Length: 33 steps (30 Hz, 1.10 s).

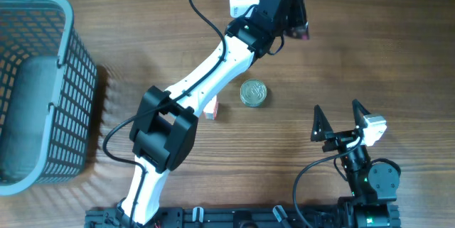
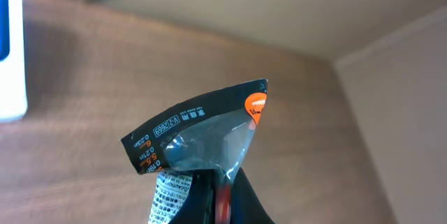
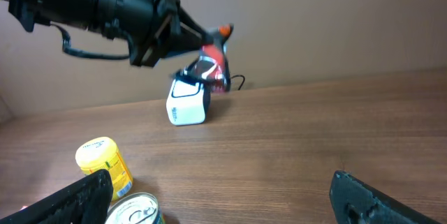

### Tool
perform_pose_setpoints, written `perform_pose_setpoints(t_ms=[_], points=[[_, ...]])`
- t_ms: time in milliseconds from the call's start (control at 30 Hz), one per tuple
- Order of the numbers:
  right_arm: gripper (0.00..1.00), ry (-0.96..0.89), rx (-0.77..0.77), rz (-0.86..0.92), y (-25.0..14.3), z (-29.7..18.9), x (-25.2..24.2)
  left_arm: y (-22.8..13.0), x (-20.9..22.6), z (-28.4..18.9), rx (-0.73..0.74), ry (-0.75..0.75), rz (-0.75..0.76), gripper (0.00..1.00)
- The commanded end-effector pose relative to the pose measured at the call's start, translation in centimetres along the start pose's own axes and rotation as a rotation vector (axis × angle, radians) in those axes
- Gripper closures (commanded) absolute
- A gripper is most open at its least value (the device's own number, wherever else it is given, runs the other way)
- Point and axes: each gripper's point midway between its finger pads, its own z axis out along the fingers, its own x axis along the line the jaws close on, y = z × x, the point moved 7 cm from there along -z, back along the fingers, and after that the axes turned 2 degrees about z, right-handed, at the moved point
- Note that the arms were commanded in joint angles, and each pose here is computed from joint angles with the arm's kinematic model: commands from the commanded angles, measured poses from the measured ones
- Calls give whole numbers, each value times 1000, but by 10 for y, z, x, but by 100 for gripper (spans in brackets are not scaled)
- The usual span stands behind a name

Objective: Scan the item barcode
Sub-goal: 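Move the packet right and set it down beside the tin can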

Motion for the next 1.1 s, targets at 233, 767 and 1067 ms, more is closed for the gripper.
perform_pose_setpoints(t_ms=[233, 767, 1067], points=[[0, -55, 3, 89, 52, -21, 11, -39, 1, 2, 181, 10, 77, 96], [0, -221, 180, 218, 88, -80, 20, -154, -3, 52, 408, 3, 133, 96], [0, -277, 175, 368, 82, -80, 15, -181, 6, 53, 495, 55, 119, 88]])
